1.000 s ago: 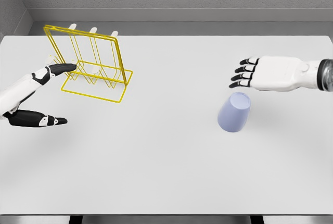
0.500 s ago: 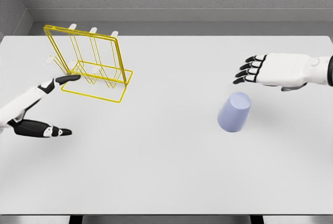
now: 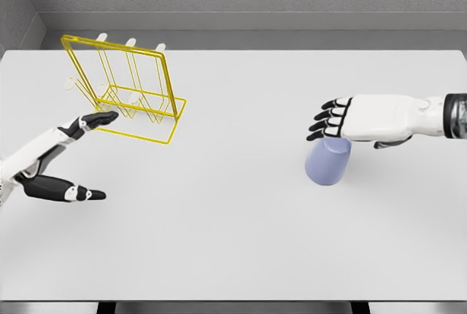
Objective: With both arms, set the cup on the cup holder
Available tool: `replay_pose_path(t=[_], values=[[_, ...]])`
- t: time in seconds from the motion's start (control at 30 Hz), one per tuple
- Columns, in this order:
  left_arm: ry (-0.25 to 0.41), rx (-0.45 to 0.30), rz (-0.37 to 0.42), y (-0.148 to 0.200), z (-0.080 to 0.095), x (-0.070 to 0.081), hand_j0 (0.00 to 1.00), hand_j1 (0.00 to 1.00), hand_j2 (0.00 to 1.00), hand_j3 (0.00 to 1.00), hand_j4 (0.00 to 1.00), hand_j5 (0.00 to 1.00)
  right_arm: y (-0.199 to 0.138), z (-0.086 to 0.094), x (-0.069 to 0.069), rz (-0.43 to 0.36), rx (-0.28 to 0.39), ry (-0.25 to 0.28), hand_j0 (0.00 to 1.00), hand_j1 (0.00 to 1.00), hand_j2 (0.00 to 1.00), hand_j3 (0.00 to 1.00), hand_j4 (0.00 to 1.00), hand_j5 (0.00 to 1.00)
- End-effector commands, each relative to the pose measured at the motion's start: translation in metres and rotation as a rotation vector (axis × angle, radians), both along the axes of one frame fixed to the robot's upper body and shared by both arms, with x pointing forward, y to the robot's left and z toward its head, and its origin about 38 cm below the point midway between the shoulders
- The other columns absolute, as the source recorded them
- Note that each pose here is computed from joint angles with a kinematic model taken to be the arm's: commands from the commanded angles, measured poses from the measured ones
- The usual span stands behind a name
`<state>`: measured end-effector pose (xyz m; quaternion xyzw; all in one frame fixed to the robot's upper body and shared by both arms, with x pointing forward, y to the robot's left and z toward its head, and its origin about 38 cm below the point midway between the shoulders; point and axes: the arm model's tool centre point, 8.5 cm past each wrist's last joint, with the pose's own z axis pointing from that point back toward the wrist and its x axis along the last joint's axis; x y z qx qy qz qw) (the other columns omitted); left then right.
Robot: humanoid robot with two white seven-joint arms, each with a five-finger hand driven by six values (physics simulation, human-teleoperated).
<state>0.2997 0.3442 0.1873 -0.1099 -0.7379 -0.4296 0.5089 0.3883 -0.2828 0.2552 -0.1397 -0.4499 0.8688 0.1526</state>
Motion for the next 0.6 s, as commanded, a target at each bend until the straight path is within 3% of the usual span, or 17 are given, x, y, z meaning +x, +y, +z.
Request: replay_pose_path(t=[0.0,0.03,0.1,0.27,0.33,0.4,0.57], values=[[0.053,-0.053,-0.027,-0.007,-0.009,-0.004,1.00,1.00,1.00,1.00,1.00,1.00,0.008,-0.004,-0.002,0.021,-0.010,0.013,1.00,1.00,1.00,1.00,1.00,1.00],[0.083,-0.076,-0.046,-0.010,-0.012,-0.006,1.00,1.00,1.00,1.00,1.00,1.00,0.013,-0.011,-0.003,0.032,-0.026,0.035,1.00,1.00,1.00,1.00,1.00,1.00],[0.124,-0.154,-0.057,-0.022,-0.023,-0.009,1.00,1.00,1.00,1.00,1.00,1.00,0.017,-0.015,-0.002,0.041,-0.041,0.030,1.00,1.00,1.00,1.00,1.00,1.00],[0.128,-0.245,-0.091,-0.053,-0.037,-0.009,1.00,1.00,1.00,1.00,1.00,1.00,0.026,-0.017,0.003,0.059,-0.066,0.002,1.00,1.00,1.00,1.00,1.00,1.00],[0.139,-0.223,-0.110,-0.059,-0.044,-0.014,1.00,1.00,1.00,1.00,1.00,1.00,0.027,-0.019,0.003,0.062,-0.088,0.010,1.00,1.00,1.00,1.00,1.00,1.00],[0.181,-0.245,-0.085,-0.063,-0.065,-0.012,1.00,1.00,1.00,1.00,1.00,1.00,0.029,-0.020,0.003,0.064,-0.094,0.013,0.99,0.99,0.99,0.99,0.99,0.99],[0.285,-0.236,-0.040,-0.075,-0.074,0.001,1.00,1.00,1.00,1.00,1.00,1.00,0.029,-0.025,0.002,0.068,-0.113,0.017,0.99,0.99,0.99,0.99,0.99,0.99]])
